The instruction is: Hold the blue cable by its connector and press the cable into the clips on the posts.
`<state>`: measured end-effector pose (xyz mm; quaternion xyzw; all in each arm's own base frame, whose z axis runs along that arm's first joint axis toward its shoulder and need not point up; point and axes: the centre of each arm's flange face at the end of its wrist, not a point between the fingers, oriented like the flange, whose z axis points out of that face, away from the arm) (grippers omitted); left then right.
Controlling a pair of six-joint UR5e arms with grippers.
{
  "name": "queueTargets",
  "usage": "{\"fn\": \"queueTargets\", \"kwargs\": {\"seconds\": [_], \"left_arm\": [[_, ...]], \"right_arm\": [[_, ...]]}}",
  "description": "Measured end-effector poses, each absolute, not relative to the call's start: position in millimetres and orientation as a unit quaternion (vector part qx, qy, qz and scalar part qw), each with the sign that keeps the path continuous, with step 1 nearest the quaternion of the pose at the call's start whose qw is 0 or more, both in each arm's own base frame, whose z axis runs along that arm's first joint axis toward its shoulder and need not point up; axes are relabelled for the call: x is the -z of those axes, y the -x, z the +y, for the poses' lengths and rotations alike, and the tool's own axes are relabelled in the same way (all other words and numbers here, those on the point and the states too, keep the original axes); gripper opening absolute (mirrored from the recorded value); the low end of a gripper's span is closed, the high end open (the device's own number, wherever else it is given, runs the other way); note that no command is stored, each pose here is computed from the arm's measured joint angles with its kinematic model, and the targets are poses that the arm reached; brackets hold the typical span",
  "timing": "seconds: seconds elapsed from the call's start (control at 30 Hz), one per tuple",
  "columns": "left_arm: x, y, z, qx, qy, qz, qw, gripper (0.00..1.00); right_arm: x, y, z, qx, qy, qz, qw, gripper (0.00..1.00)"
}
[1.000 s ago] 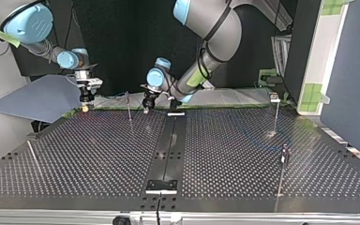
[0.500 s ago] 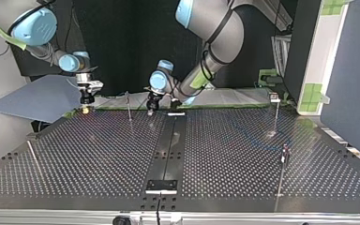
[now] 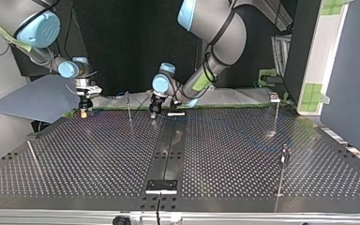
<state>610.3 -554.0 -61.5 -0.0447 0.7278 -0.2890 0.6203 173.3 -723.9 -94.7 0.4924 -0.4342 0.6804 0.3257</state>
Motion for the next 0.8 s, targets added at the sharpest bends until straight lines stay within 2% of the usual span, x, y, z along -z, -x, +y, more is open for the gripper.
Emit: {"fn": "queueTargets", "kwargs": {"seconds": [0.3, 0.8], "left_arm": [[64, -611, -550, 0.285, 0.043, 0.733, 0.616, 0.00], [60, -623, -542, 0.278, 0.046, 0.733, 0.619, 0.00]], "right_arm": [[118, -174, -728, -0.670, -0.498, -0.437, 0.334, 0.00], [92, -169, -765, -0.688, -0.479, -0.418, 0.349, 0.00]]}}
